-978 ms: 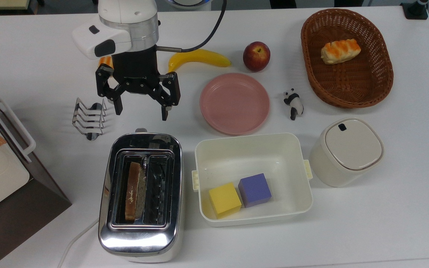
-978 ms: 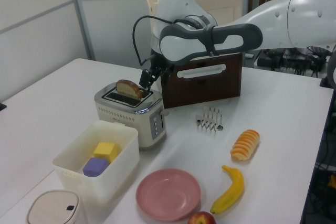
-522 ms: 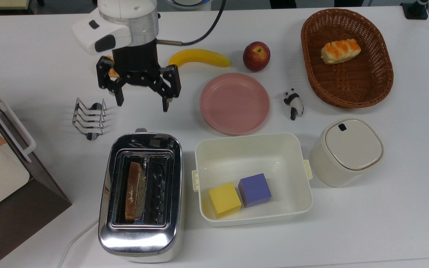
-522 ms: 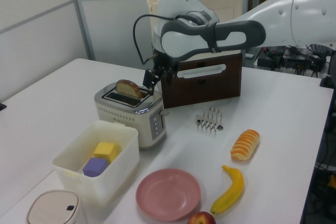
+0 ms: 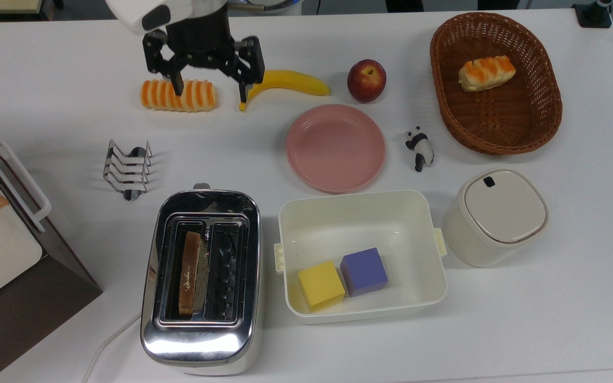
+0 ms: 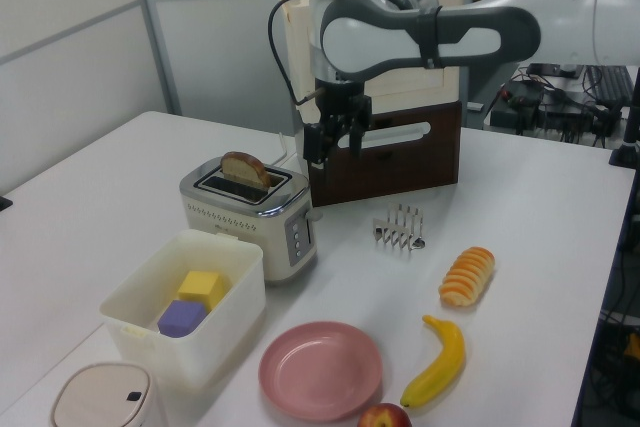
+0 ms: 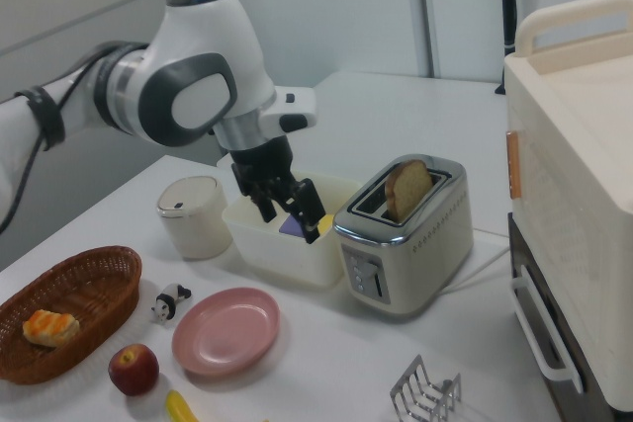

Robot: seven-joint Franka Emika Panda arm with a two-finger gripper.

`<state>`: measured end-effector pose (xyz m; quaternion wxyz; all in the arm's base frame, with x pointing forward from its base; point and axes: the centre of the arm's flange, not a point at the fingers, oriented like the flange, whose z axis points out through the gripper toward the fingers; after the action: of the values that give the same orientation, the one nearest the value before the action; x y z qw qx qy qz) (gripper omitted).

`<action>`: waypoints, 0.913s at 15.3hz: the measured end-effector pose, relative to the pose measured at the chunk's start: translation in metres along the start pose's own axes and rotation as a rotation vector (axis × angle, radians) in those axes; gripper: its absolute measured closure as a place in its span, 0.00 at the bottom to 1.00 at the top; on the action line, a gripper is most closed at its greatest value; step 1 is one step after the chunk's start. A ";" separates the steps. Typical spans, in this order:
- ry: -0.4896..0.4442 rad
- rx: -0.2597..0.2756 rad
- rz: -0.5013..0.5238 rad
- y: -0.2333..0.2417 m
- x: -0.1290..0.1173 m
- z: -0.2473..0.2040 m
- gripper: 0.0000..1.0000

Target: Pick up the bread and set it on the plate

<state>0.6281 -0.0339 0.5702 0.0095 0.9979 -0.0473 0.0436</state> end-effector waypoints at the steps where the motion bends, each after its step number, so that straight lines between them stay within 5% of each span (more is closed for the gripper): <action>1: -0.018 0.000 -0.011 0.000 -0.006 -0.005 0.00; 7: -0.092 0.005 -0.061 0.002 -0.041 -0.037 0.00; 14: -0.110 0.005 -0.062 0.003 -0.045 -0.029 0.00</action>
<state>0.5807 -0.0316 0.5954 0.0057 0.9998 -0.0167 -0.0114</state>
